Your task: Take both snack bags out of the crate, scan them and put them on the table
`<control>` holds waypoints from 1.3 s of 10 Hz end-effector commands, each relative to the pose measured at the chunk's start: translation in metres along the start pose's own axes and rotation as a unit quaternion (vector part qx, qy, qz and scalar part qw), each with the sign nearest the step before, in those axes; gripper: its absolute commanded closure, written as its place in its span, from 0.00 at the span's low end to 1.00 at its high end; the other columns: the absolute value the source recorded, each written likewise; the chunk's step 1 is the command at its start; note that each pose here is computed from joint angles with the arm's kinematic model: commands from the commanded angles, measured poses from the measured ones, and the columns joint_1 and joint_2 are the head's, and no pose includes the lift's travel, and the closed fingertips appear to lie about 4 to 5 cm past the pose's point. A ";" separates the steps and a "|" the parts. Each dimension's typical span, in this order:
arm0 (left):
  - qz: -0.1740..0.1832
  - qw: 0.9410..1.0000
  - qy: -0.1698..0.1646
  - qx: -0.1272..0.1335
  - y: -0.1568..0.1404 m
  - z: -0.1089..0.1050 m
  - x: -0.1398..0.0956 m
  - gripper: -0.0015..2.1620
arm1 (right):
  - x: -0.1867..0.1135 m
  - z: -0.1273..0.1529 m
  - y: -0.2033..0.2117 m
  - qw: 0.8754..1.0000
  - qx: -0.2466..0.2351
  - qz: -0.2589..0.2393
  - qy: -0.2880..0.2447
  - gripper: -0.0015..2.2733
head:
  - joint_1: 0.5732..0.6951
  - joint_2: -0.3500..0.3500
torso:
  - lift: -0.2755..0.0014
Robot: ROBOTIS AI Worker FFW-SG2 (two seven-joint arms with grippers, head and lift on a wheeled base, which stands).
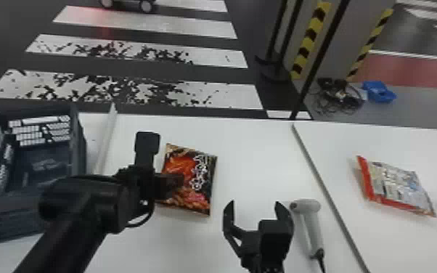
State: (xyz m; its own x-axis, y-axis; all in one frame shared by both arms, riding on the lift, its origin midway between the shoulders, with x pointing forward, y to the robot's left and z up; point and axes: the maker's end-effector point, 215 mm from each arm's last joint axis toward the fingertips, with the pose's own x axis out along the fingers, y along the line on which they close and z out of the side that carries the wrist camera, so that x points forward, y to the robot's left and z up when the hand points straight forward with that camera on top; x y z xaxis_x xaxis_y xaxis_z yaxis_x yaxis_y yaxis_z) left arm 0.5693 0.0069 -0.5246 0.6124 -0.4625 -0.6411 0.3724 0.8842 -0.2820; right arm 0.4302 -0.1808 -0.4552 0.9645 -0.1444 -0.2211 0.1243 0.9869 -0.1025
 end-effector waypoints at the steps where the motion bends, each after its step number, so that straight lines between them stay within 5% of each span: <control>1: -0.014 1.000 -0.001 -0.010 -0.009 0.001 0.000 0.99 | 0.000 0.000 0.000 1.000 0.001 0.000 0.000 0.02 | 1.00 0.23 | 0.66; 6: -0.061 0.998 -0.010 -0.032 -0.031 0.008 -0.002 0.99 | -0.001 -0.002 -0.001 1.000 0.000 0.000 0.001 0.02 | 1.00 0.19 | 0.66; 8: -0.053 0.996 -0.066 -0.012 -0.043 0.040 -0.017 0.73 | 0.000 -0.003 -0.006 1.000 0.003 -0.004 0.002 0.02 | 1.00 0.19 | 0.66; 10: -0.067 0.993 -0.096 0.007 -0.066 0.074 -0.041 0.61 | 0.000 -0.004 -0.009 1.000 0.002 -0.005 0.003 0.02 | 1.00 0.17 | 0.66; 12: -0.065 0.989 -0.129 0.027 -0.077 0.101 -0.064 0.24 | 0.001 -0.003 -0.010 1.000 0.000 -0.005 0.002 0.02 | 1.00 0.15 | 0.66; 13: -0.060 0.988 -0.136 0.035 -0.078 0.106 -0.072 0.14 | 0.002 -0.003 -0.011 1.000 0.001 -0.004 0.003 0.02 | 1.00 0.15 | 0.66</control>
State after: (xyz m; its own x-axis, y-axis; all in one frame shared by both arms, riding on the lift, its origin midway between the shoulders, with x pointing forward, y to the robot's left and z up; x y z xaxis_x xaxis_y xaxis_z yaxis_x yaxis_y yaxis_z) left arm 0.5710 -0.0356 -0.3879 0.7157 -0.5744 -0.3974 0.4912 0.8184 -0.2983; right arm 0.4296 -0.1918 -0.4570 0.9621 -0.1546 -0.2247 0.1341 0.9855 -0.1041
